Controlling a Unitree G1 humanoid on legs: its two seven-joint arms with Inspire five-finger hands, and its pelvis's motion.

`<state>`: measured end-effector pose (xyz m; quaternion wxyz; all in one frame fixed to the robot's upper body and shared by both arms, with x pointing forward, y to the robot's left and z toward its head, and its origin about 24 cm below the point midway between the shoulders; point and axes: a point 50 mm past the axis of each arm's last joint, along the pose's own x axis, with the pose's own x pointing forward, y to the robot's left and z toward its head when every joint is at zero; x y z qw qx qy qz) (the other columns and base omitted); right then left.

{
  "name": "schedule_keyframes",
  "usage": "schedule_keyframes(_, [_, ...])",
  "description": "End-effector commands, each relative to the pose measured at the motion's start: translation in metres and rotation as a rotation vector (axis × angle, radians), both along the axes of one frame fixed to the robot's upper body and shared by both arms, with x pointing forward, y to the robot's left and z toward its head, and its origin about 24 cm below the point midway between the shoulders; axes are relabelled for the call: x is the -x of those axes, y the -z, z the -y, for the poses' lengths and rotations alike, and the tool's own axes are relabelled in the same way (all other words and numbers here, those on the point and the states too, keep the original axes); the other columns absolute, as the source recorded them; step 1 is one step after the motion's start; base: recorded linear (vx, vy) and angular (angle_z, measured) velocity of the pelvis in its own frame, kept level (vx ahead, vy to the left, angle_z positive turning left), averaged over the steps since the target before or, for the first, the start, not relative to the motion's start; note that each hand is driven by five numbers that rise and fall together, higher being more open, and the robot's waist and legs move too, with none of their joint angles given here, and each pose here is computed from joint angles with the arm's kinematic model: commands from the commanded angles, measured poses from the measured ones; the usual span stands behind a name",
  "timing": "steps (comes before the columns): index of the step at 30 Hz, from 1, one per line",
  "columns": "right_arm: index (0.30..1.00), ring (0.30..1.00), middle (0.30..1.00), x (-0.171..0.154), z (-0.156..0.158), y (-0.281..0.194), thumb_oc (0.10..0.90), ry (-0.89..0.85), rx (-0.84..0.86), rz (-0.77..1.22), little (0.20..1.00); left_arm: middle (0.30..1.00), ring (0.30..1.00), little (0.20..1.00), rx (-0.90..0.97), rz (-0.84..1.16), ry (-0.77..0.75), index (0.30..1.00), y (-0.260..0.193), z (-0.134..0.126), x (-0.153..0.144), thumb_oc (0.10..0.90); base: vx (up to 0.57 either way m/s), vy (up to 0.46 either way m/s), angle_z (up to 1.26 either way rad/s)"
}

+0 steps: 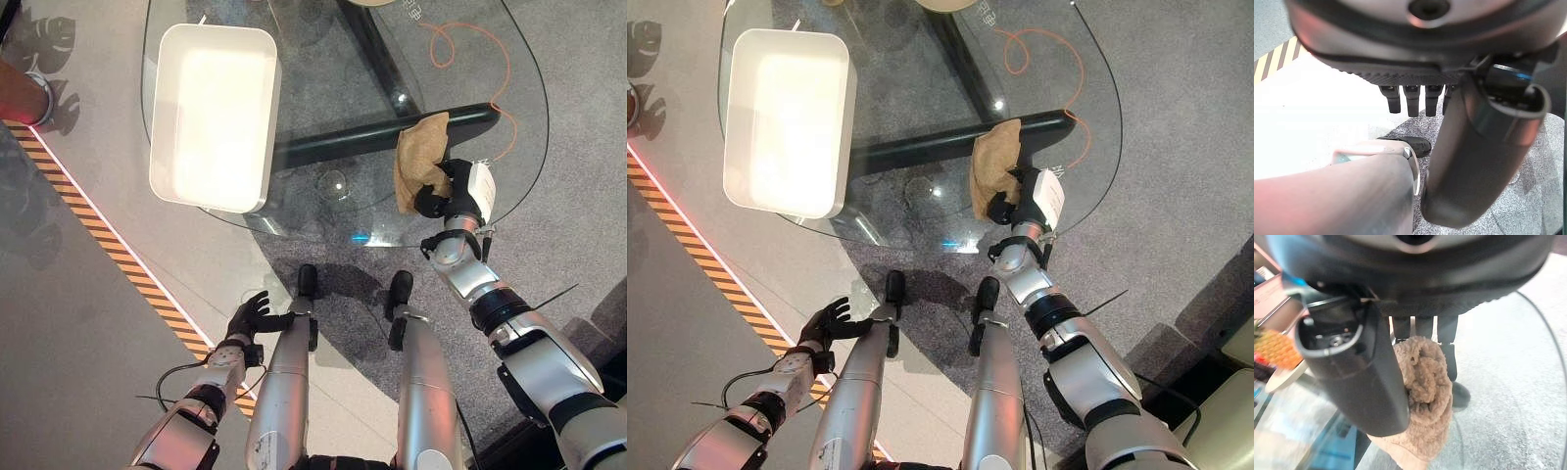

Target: Wipe the table with a cloth and put it in the basket.

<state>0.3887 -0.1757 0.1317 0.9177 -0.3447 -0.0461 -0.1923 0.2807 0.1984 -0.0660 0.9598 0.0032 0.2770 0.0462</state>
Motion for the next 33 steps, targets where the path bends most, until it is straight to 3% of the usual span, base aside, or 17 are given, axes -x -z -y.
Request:
schedule_keyframes(1, [0.3,0.3,0.3,0.003,-0.07,-0.024,0.1,-0.334,0.077,0.085,0.2,0.9,0.9,0.9,0.019,-0.026,-0.013,0.9,0.01,0.005,0.012,0.8,0.0,0.0,0.0])
schedule_keyframes(33, [0.3,0.3,0.3,0.025,-0.125,-0.002,0.1,-0.642,0.18,-0.043,0.2,0.9,0.9,0.9,0.022,-0.037,0.008,0.9,0.011,0.011,0.011,0.8,0.0,0.001,0.01])
